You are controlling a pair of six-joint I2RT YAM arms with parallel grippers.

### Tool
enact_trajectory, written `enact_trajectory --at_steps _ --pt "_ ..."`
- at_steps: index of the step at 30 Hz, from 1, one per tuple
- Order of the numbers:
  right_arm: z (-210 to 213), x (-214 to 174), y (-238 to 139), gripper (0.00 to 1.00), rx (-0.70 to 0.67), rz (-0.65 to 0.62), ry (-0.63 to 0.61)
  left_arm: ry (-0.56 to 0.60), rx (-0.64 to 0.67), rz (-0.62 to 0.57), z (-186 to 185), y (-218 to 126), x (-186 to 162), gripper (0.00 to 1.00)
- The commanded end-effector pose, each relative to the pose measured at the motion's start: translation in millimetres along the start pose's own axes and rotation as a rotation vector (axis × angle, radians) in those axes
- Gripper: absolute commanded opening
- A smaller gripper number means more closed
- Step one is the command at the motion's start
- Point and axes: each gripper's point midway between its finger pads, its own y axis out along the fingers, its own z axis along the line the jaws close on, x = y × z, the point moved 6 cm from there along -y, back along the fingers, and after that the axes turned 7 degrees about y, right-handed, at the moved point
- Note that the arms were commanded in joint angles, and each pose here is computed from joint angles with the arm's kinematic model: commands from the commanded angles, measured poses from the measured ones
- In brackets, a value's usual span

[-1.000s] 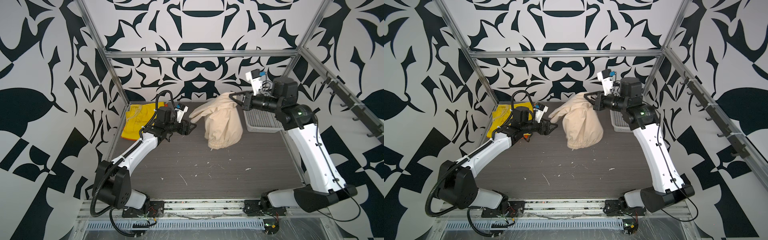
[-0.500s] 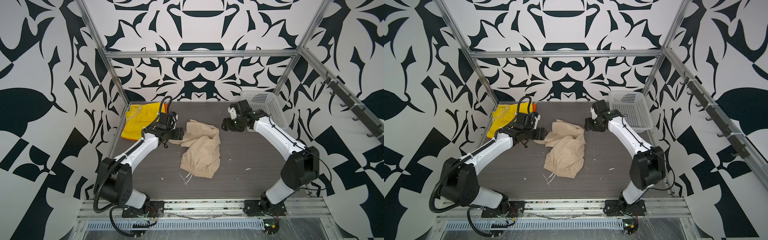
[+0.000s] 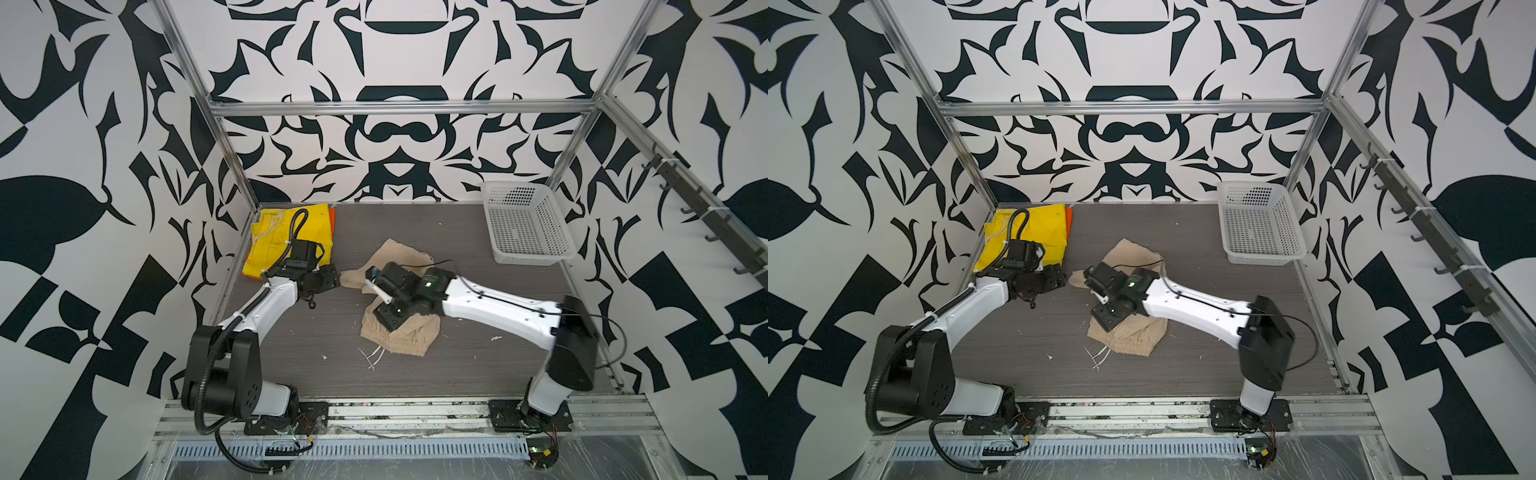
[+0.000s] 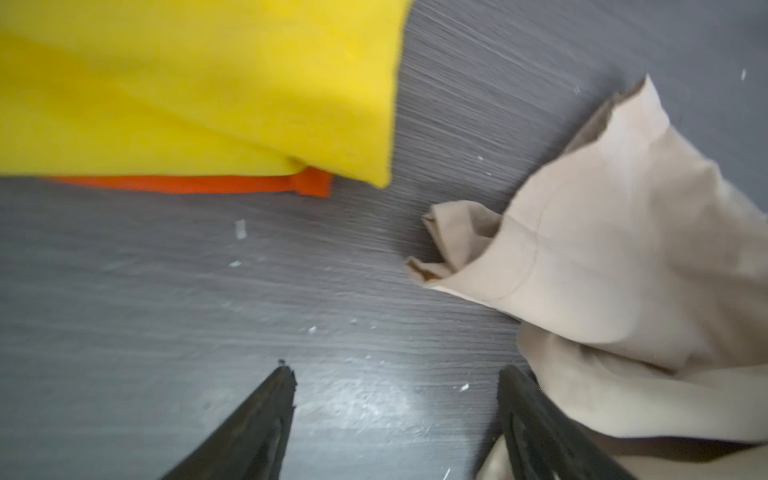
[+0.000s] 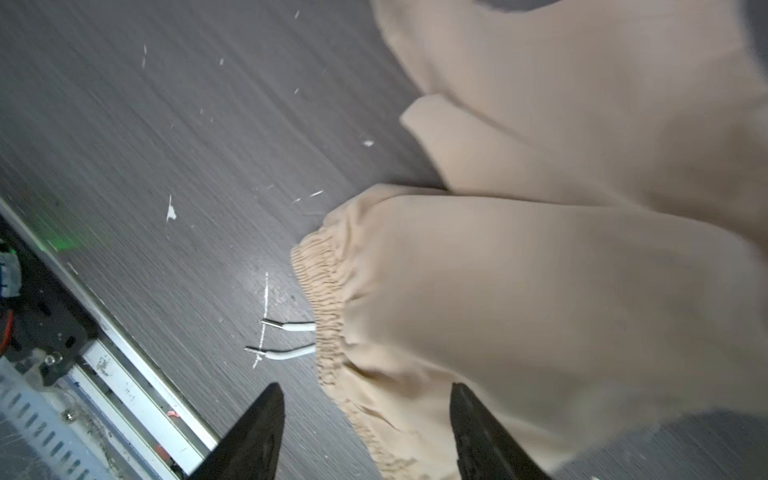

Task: Fold and stack the shorts
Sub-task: 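Grasp the beige shorts' waistband with the right gripper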

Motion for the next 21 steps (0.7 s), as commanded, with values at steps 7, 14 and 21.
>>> enact_trajectory --at_steps 7,14,21 --pt "33.9 9.5 72.4 0.74 0.002 0.082 -0.012 -0.094 -0.084 -0.095 11.1 -31.9 -1.2 0.81" --pt "11.6 5.4 110.1 0.68 -0.053 0.095 0.05 -0.092 -0.098 -0.104 10.9 -33.9 -3.7 0.81" --pt "-5.7 11.9 108.6 0.16 -0.013 0.043 0.121 -0.075 -0.149 -0.111 5.4 -34.7 -3.9 0.8"
